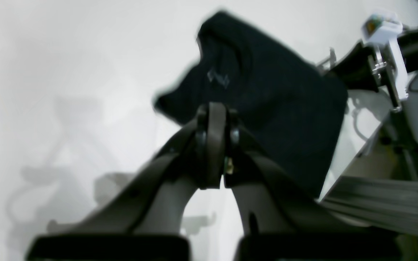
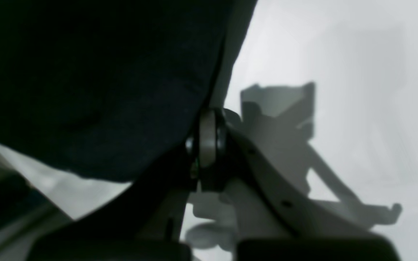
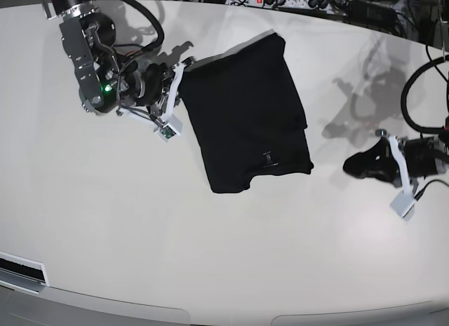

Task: Layout the t-shirt on the table in an organized manner, then fold the t-shirt properly
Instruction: 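Release the folded shirt and pull both grippers away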

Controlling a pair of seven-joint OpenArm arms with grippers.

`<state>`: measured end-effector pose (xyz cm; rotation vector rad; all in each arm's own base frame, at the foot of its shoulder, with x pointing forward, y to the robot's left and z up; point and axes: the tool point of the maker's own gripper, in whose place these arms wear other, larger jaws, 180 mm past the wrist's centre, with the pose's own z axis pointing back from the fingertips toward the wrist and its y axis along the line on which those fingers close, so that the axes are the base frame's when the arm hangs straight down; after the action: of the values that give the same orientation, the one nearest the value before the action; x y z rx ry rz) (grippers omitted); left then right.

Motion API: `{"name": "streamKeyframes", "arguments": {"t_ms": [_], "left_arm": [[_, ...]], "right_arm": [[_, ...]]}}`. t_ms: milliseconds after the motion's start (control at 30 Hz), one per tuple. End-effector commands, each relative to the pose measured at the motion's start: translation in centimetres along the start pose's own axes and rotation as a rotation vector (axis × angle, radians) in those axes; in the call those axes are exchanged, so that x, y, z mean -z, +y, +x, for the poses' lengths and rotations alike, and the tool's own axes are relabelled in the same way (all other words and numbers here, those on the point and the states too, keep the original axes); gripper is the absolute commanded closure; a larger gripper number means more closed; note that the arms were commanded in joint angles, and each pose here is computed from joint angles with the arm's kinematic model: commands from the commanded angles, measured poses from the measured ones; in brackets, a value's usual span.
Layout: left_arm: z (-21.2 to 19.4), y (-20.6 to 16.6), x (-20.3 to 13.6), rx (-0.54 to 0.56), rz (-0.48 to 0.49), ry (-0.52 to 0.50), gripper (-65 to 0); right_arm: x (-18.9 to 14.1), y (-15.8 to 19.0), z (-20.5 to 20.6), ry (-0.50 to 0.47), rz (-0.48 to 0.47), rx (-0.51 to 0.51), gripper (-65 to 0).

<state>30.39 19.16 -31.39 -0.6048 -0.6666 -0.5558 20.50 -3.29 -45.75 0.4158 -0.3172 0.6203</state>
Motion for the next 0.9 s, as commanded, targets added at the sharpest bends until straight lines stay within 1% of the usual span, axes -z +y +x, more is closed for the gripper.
{"name": "streamKeyframes", "arguments": {"t_ms": [0, 100, 233, 333, 367, 433, 500, 600, 733, 767, 833, 867], "left_arm": [[0.7, 0.1, -0.8, 0.013, 0.005, -0.026, 0.0], [-1.1, -0.5, -0.4, -0.022, -0.015, -0.005, 0.0], [-1.8, -1.0, 0.0, -0.039, -0.028, -0.001, 0.0], [-2.1, -1.1, 0.1, -0.045, -0.031, 0.004, 0.0], [-2.1, -1.1, 0.1, -0.045, -0.031, 0.004, 0.0], [-2.1, -1.1, 0.1, -0.045, -0.031, 0.004, 0.0], [-1.9, -1.2, 0.0, -0.048, -0.037, -0.004, 0.0], [-2.0, -1.5, 0.0, -0.055, -0.053, -0.002, 0.0], [-2.5, -1.7, 0.0, -0.063, -0.064, 0.019, 0.0], [-2.6, -1.8, -0.1, -0.068, -0.071, 0.022, 0.0], [-2.7, -2.3, -0.4, -0.093, -0.101, 0.009, 0.0], [-2.9, -2.7, -0.6, -0.111, -0.120, 0.004, 0.0]], "right_arm": [[-0.2, 1.1, 0.4, -0.023, 0.031, -0.008, 0.0], [0.3, 3.3, -1.0, -0.005, 0.075, 0.020, 0.0], [0.1, 6.7, -1.2, -0.042, 0.158, 0.058, 0.0], [-0.1, 8.8, -1.0, -0.065, 0.192, 0.048, 0.0], [-0.2, 9.1, -1.0, -0.067, 0.186, 0.033, 0.0], [-0.3, 8.3, -0.8, -0.061, 0.129, 0.014, 0.0], [-0.8, 6.9, -0.1, -0.066, 0.053, 0.022, 0.0], [-2.1, 5.0, 1.1, -0.078, -0.055, -0.010, 0.0], [-5.5, 1.1, 2.6, -0.122, -0.298, -0.017, 0.0], [-6.3, 0.5, 3.0, -0.141, -0.335, -0.011, 0.0], [-7.5, 0.3, 3.7, -0.175, -0.356, -0.015, 0.0], [-7.8, 0.6, 3.8, -0.190, -0.348, -0.018, 0.0]]}}
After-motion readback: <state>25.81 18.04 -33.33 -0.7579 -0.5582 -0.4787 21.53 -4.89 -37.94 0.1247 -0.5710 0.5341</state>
